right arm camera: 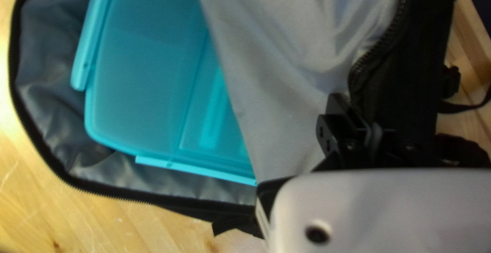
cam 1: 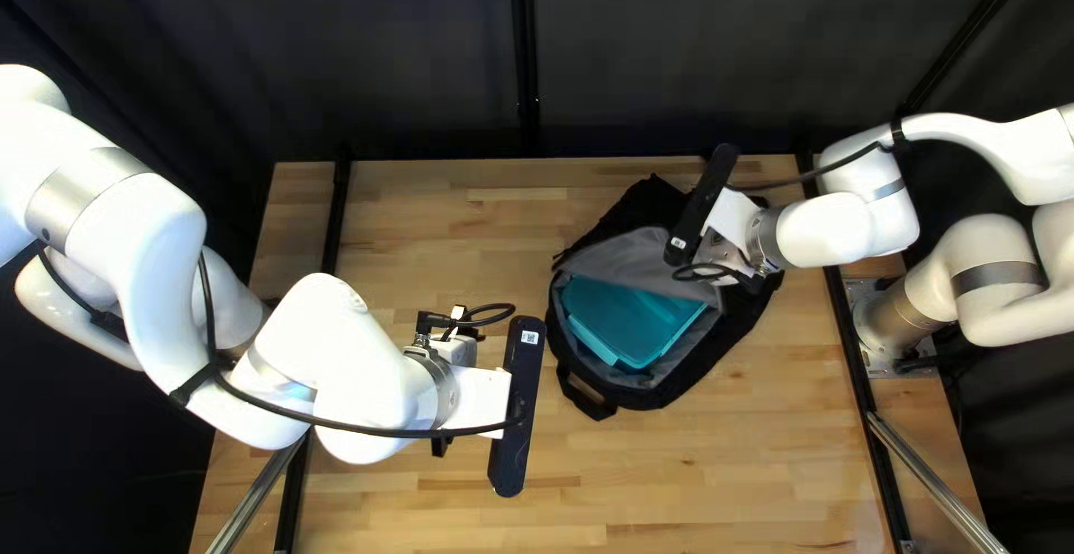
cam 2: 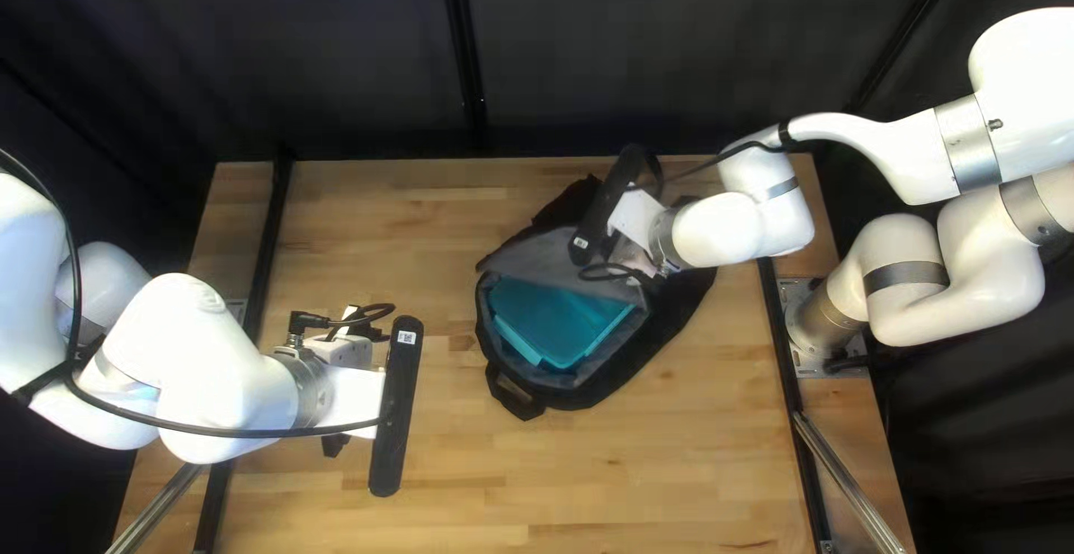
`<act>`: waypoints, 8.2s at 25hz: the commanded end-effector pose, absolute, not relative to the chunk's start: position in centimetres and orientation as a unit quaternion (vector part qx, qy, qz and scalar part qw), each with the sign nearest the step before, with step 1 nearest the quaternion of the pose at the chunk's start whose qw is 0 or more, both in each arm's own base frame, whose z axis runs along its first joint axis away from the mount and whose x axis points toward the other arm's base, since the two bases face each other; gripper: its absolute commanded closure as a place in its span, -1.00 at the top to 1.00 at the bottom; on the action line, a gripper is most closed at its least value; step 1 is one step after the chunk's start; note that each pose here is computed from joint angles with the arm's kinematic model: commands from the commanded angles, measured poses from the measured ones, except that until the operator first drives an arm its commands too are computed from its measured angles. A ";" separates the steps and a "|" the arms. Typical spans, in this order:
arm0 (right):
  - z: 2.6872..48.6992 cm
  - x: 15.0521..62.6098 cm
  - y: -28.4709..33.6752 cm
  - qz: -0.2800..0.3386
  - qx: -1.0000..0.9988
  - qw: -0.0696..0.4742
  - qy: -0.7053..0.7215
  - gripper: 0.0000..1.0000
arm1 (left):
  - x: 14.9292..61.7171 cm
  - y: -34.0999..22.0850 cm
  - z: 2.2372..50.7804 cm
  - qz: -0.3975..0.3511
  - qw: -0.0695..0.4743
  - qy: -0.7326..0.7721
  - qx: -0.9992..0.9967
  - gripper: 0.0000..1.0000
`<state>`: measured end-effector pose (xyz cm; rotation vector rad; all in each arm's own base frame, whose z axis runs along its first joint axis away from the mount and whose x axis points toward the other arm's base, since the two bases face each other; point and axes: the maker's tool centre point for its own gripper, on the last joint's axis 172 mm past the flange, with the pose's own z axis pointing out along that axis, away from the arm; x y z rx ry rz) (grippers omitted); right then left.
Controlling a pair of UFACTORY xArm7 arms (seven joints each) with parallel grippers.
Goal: Remove a lunch box from a kids backpack
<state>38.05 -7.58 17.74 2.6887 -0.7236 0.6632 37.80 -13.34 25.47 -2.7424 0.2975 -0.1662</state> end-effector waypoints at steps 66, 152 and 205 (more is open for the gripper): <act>16.4 33.0 -10.9 0.242 0.874 0.114 -0.405 -1.00 | 53.5 -8.7 11.6 -0.102 0.140 0.174 -0.969 1.00; 16.4 33.0 -10.9 0.242 0.874 0.114 -0.405 -1.00 | 50.3 -11.1 2.3 -0.086 0.040 0.153 -0.984 1.00; 16.4 33.0 -10.9 0.242 0.874 0.114 -0.405 -1.00 | 55.3 -5.4 10.4 -0.120 0.421 0.331 -0.836 1.00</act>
